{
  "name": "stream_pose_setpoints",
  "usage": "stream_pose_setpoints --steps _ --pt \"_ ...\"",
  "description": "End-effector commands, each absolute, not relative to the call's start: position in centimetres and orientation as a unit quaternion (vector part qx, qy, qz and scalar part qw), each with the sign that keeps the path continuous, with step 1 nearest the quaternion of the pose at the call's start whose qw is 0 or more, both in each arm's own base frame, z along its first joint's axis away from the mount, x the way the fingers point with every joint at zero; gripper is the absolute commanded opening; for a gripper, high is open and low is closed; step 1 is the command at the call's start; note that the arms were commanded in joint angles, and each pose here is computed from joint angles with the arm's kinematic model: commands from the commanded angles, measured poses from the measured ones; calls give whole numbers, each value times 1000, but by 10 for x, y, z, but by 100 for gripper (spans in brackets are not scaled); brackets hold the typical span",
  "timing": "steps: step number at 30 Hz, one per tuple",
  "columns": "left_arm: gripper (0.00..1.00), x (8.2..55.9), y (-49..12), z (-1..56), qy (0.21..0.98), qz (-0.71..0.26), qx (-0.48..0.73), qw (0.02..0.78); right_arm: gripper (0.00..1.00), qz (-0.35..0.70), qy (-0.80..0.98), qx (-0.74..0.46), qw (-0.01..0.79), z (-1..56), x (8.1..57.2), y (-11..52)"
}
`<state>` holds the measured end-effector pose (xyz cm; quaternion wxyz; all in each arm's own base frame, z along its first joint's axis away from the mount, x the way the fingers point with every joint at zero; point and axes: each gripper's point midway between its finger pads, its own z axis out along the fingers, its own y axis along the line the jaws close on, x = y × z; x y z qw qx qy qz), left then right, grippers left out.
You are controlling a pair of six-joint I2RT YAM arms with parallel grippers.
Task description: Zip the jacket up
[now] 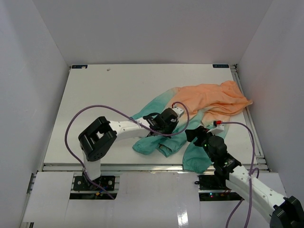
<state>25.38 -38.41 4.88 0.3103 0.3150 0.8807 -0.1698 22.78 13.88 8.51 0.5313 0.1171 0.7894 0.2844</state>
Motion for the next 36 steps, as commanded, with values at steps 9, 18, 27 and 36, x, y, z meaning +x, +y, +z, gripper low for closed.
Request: stream_pose_setpoints --steps 9,18,27,36 --pt "0 371 -297 182 880 -111 66 457 74 274 802 114 518 74 233 143" --pt "85 408 -155 231 848 -22 -72 525 74 269 799 106 527 77 235 142" --pt "81 304 -336 225 826 -210 271 447 74 246 795 133 538 76 239 129" --pt "75 237 -378 132 828 -259 393 305 76 241 786 151 549 82 237 121"
